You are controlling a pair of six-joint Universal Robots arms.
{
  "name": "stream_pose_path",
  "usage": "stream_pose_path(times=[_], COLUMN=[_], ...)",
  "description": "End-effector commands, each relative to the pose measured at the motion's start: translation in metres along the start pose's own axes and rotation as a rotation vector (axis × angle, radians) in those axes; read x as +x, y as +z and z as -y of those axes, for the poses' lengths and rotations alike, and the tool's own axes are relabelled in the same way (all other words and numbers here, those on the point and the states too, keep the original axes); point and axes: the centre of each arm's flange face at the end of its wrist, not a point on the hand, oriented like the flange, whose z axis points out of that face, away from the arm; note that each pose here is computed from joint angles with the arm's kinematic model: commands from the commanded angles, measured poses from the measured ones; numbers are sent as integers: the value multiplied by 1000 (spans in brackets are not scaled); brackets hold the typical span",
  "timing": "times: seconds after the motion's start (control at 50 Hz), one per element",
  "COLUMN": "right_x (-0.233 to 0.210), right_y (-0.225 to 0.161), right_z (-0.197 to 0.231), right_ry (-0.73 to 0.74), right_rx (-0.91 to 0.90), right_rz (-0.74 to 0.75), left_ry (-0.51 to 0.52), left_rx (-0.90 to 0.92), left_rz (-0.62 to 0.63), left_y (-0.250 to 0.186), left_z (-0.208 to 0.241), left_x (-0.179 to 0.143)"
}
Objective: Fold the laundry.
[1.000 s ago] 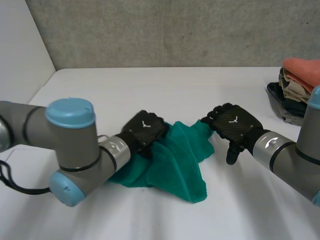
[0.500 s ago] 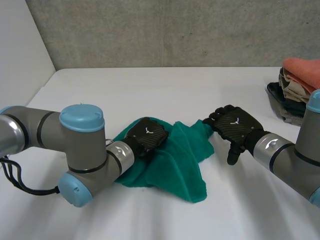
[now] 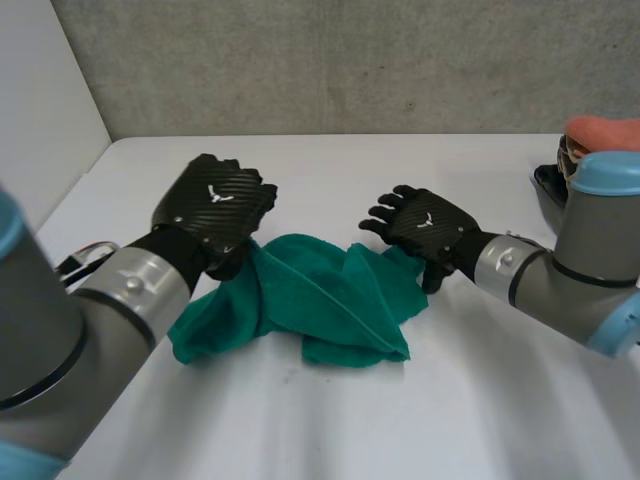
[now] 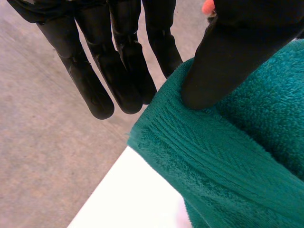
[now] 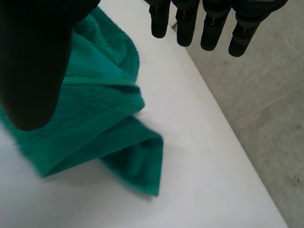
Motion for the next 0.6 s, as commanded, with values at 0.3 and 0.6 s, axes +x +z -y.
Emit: stream_pose_path(times=[0.3, 0.6], right_x=[-32, 75], right_y=[78, 9], right_z=[-22, 50], right_ry=[13, -29], right_rx=[61, 52], right_rz=[152, -198], left_ry=[2, 32], left_rx=[6, 80], left_rz=[139, 395], left_y=[-46, -41], left_z=[11, 25], left_x=[-24, -94])
